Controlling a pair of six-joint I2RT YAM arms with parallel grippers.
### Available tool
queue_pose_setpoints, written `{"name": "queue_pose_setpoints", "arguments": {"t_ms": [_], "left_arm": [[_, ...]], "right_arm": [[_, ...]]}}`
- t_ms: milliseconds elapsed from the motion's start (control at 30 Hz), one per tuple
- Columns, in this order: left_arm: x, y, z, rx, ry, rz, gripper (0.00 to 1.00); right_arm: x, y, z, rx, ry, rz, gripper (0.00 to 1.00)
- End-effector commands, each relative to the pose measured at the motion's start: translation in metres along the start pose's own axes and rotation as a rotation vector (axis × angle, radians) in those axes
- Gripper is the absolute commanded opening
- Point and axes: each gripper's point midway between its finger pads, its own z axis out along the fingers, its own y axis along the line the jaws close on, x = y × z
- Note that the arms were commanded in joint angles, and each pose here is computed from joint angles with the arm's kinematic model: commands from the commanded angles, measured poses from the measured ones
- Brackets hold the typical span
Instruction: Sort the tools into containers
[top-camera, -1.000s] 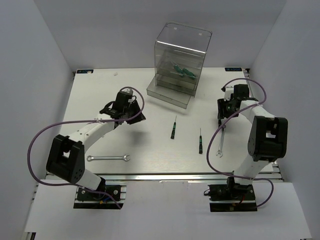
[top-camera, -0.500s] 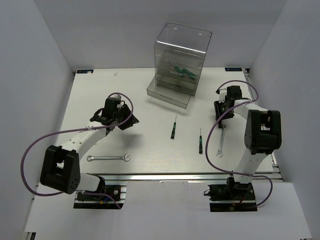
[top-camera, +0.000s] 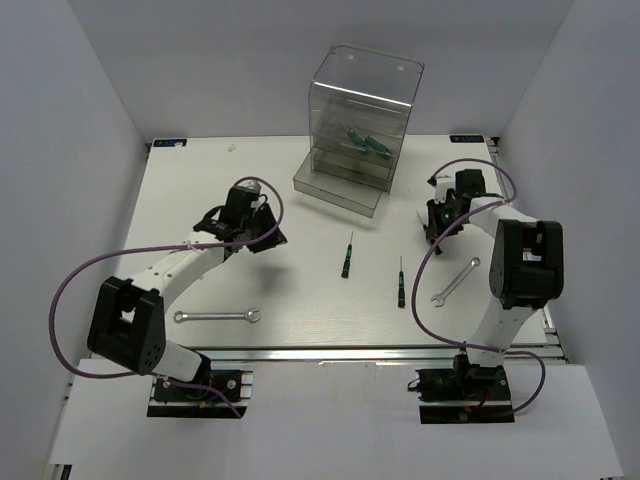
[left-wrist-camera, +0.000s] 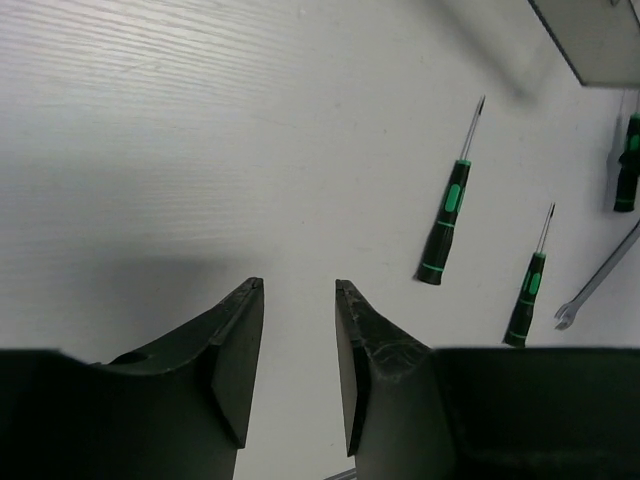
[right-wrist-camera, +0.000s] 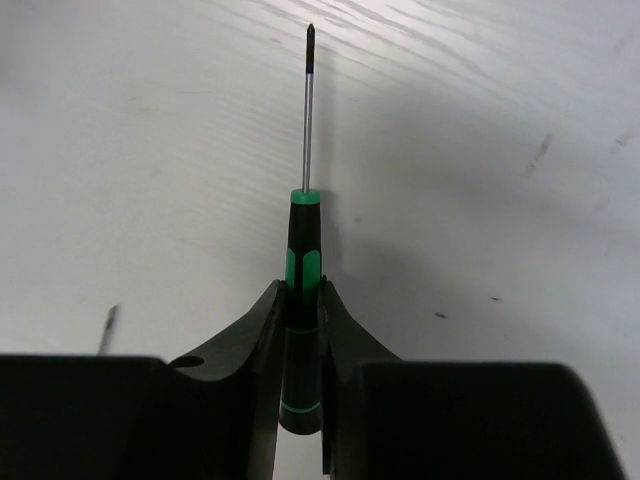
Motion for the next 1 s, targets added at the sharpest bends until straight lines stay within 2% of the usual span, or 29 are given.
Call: {"name": "queue_pose_setpoints", "arguments": {"t_ms": [0, 133, 200, 267, 333, 367, 433, 467, 500, 533, 567, 600, 633, 667, 700, 800, 967], "left_arm": [[0.001, -0.015, 0.005, 0.006, 0.010, 0.097, 0.46], [0.008, -0.027, 0.007, 0.042, 0.015, 0.141, 0.48], [0.014, -0.034, 0.009, 0.075, 0.014, 0.166, 0.49], [0.020, -0.043, 0.010, 0.108, 0.012, 0.186, 0.52], [0.026, -0.045, 0.015, 0.122, 0.019, 0.205, 0.54], [0.032, -0.048, 0.017, 0.128, 0.030, 0.220, 0.55], [0.036, -0.051, 0.021, 0.132, 0.035, 0.237, 0.56], [0.041, -0.052, 0.024, 0.130, 0.050, 0.246, 0.56], [0.042, -0.055, 0.025, 0.134, 0.051, 0.255, 0.57], [0.043, -0.056, 0.027, 0.135, 0.052, 0.262, 0.57], [0.047, -0.058, 0.028, 0.135, 0.056, 0.274, 0.57], [0.048, -0.059, 0.029, 0.138, 0.054, 0.280, 0.58], [0.051, -0.060, 0.031, 0.139, 0.057, 0.285, 0.58], [0.053, -0.060, 0.032, 0.135, 0.053, 0.290, 0.58], [0.054, -0.061, 0.034, 0.135, 0.054, 0.292, 0.58], [0.059, -0.069, 0.042, 0.139, 0.047, 0.326, 0.59], [0.064, -0.099, 0.061, 0.137, 0.068, 0.404, 0.59]], "right_arm": [[-0.065, 0.031, -0.042, -0.160, -0.192, -0.160, 0.00], [-0.085, 0.063, -0.079, -0.322, -0.271, -0.332, 0.00], [-0.085, 0.093, -0.092, -0.415, -0.321, -0.489, 0.00], [-0.083, 0.119, -0.102, -0.415, -0.374, -0.620, 0.00], [-0.103, 0.129, -0.105, -0.314, -0.437, -0.752, 0.00], [-0.112, 0.153, -0.104, -0.315, -0.452, -0.817, 0.00], [-0.131, 0.166, -0.088, -0.287, -0.425, -0.822, 0.00], [-0.166, 0.185, -0.102, -0.264, -0.486, -0.847, 0.00], [-0.174, 0.192, -0.097, -0.258, -0.463, -0.827, 0.00], [-0.182, 0.187, -0.069, -0.207, -0.405, -0.810, 0.00], [-0.219, 0.203, -0.084, -0.173, -0.473, -0.834, 0.00], [-0.229, 0.206, -0.077, -0.154, -0.464, -0.837, 0.00], [-0.225, 0.199, -0.045, -0.121, -0.385, -0.827, 0.00], [-0.251, 0.207, -0.056, -0.097, -0.439, -0.839, 0.00], [-0.248, 0.205, -0.031, -0.094, -0.400, -0.838, 0.00], [-0.252, 0.199, -0.009, -0.049, -0.358, -0.857, 0.01], [-0.228, 0.190, 0.010, -0.044, -0.298, -0.854, 0.18]]}}
